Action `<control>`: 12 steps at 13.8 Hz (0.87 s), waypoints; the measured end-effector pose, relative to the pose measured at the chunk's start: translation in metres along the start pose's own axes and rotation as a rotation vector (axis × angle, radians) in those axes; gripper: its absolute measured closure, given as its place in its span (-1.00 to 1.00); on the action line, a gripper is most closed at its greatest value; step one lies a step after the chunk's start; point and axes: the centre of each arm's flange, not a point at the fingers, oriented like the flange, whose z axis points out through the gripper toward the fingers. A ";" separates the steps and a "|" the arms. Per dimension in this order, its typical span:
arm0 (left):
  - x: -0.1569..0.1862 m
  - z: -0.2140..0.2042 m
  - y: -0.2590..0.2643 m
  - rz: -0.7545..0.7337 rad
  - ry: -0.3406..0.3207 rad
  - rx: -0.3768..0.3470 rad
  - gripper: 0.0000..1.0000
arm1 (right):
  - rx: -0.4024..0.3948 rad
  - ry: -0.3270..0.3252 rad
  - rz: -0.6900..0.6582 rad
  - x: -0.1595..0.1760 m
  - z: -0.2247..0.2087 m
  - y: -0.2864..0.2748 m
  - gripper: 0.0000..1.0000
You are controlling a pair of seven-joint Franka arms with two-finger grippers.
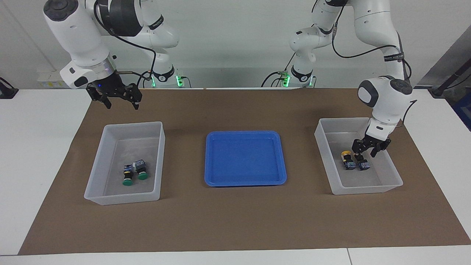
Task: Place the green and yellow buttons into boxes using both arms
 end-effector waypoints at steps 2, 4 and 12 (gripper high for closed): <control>0.008 -0.011 0.005 0.010 -0.006 -0.003 -0.80 | 0.000 0.001 -0.006 0.000 0.000 0.000 -1.00; 0.021 -0.038 0.016 0.031 -0.040 -0.007 -0.80 | 0.000 0.001 -0.005 0.000 0.000 0.000 -1.00; 0.031 -0.202 0.088 0.058 -0.157 -0.003 -0.80 | 0.004 0.048 0.045 0.005 -0.005 0.001 -1.00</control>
